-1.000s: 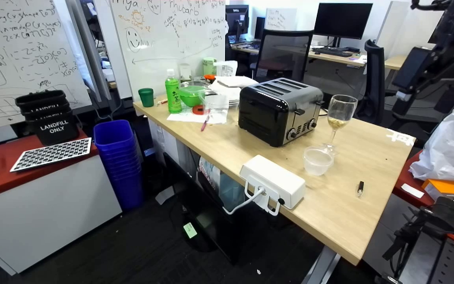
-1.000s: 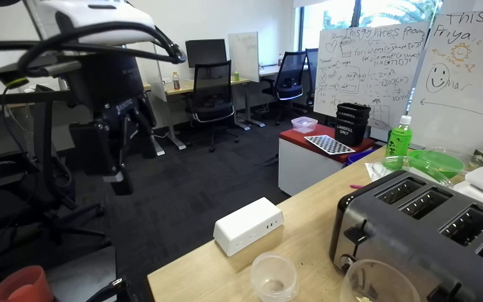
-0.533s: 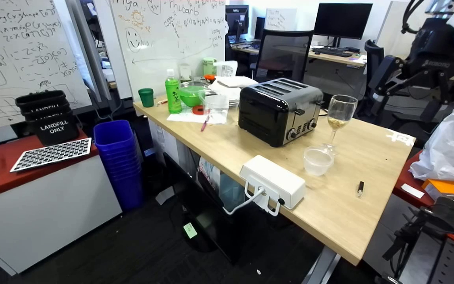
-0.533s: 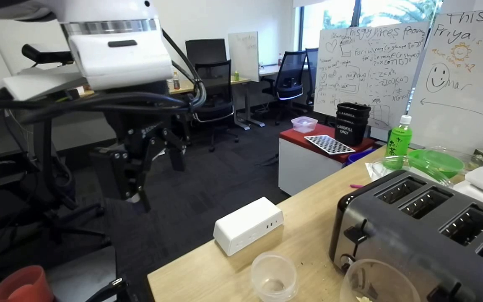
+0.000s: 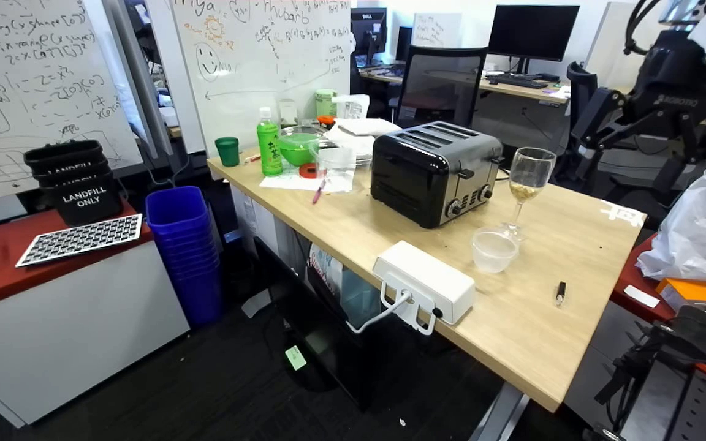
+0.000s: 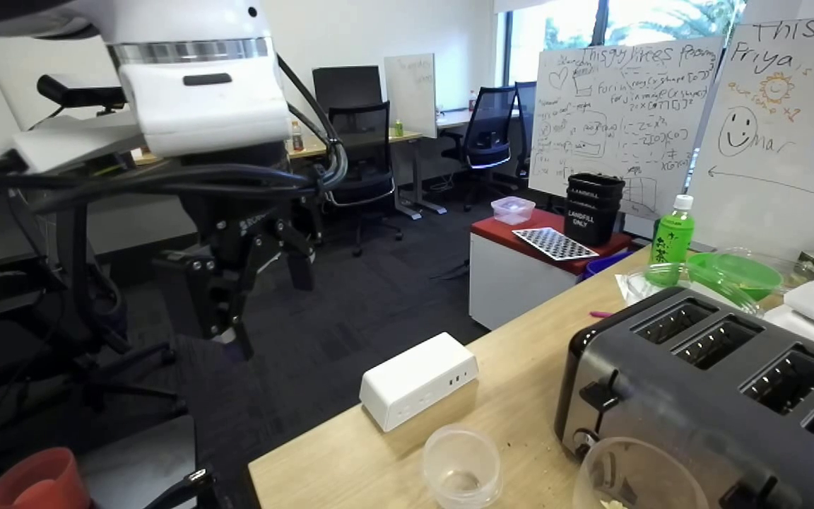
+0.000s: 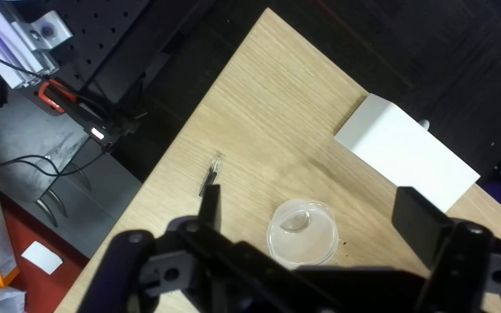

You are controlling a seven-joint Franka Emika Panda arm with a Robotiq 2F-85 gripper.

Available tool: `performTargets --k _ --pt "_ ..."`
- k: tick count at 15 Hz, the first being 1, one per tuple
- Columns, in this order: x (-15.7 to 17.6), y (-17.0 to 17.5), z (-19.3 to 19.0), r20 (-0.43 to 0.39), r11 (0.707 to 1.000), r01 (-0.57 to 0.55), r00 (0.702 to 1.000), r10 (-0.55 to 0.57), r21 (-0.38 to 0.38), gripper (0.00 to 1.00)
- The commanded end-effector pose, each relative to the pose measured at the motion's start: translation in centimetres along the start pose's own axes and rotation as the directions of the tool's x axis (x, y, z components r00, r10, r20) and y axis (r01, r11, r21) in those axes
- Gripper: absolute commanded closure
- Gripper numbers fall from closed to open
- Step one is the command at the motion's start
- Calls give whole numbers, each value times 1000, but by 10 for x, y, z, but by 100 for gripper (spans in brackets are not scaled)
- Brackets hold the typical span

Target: Pour the contents in the wine glass into the bowl.

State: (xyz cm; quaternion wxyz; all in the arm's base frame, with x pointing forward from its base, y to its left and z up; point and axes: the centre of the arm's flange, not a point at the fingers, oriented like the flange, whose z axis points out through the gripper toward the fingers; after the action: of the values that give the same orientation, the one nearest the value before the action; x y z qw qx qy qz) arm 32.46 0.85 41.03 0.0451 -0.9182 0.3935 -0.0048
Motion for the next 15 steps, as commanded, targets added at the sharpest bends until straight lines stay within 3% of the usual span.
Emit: performTargets --k 1,6,10,12,14,15 --pt "4 -2 3 22 999 -34 999 33 22 0" --pt "20 -5 7 118 956 -271 959 258 111 0" --pt "28 -5 20 89 906 -411 911 403 102 0" --pt "32 -2 27 75 864 -496 868 491 84 0" --pt "35 2 32 145 806 -579 814 563 120 0" --pt "34 -1 23 111 849 -519 853 509 99 0"
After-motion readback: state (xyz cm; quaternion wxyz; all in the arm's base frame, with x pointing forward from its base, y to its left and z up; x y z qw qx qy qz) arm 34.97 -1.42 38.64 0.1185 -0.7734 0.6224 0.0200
